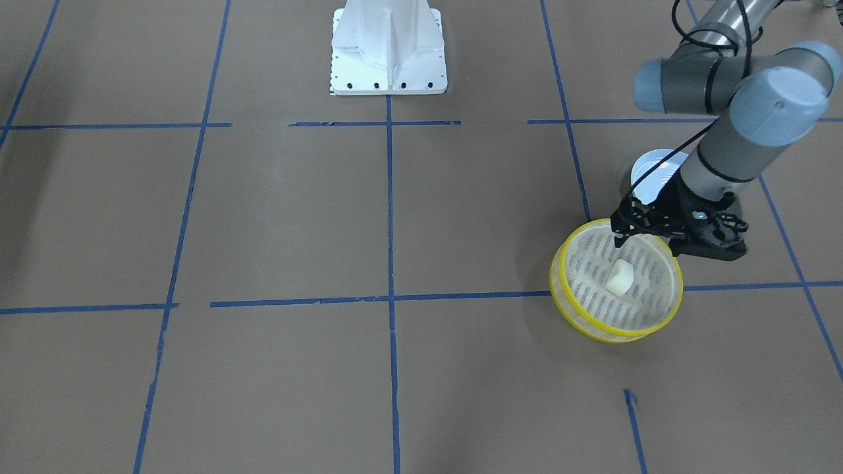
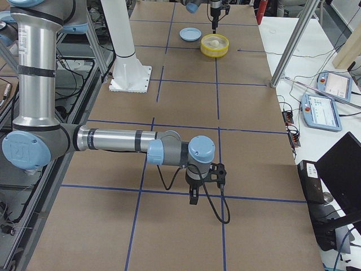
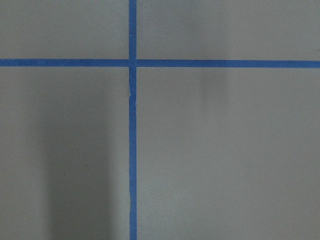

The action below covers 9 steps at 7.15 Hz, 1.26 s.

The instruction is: Place bun in steamer

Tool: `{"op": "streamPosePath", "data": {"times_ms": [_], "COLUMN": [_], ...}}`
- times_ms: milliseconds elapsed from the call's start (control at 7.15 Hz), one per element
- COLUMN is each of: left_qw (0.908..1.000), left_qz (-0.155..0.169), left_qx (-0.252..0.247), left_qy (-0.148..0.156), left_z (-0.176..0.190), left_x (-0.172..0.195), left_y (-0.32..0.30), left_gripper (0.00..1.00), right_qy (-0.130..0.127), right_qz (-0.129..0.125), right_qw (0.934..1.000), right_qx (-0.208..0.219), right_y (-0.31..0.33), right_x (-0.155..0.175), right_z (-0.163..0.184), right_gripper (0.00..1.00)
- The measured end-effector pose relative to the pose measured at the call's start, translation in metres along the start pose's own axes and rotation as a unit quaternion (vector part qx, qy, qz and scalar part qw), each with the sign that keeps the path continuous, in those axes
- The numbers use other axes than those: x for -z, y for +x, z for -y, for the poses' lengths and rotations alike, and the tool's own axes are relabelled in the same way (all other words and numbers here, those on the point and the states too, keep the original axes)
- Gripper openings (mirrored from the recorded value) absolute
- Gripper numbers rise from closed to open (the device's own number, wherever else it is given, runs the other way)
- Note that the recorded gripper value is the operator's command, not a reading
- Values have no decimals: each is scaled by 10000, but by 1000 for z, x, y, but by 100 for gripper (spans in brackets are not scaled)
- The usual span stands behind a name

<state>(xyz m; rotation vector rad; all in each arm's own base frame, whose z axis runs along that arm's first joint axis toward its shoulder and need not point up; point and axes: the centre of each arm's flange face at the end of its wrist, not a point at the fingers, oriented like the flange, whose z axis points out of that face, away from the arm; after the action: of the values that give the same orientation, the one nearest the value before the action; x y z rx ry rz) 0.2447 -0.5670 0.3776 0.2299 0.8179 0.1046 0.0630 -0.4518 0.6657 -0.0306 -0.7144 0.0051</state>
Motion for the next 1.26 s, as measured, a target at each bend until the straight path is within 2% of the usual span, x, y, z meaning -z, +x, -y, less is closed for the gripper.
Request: {"op": "streamPosePath", "data": {"times_ms": [280, 559, 699, 839, 1258], "left_qw": [9997, 9996, 9993, 9987, 9964], "left_qz": [125, 255, 347, 404, 449], "left_qx": [150, -100, 40, 259, 639], "left_qy": [157, -1, -93, -153, -338], "left_z": [-15, -60, -87, -110, -162], "left_x": [48, 72, 75, 76, 69], "left_y": [-95, -234, -291, -329, -373], "left_gripper": [100, 100, 100, 100, 100], "right_qy": [1, 1, 3, 3, 3], "right_qz": [0, 0, 0, 0, 0], "right_qw": [10000, 10000, 10000, 10000, 10000], "right_qx": [-1, -2, -3, -3, -3], "right_y": [0, 0, 0, 0, 0], "right_x": [0, 0, 0, 0, 0], "right_z": [0, 0, 0, 0, 0], "right_gripper": [100, 100, 100, 100, 100]}}
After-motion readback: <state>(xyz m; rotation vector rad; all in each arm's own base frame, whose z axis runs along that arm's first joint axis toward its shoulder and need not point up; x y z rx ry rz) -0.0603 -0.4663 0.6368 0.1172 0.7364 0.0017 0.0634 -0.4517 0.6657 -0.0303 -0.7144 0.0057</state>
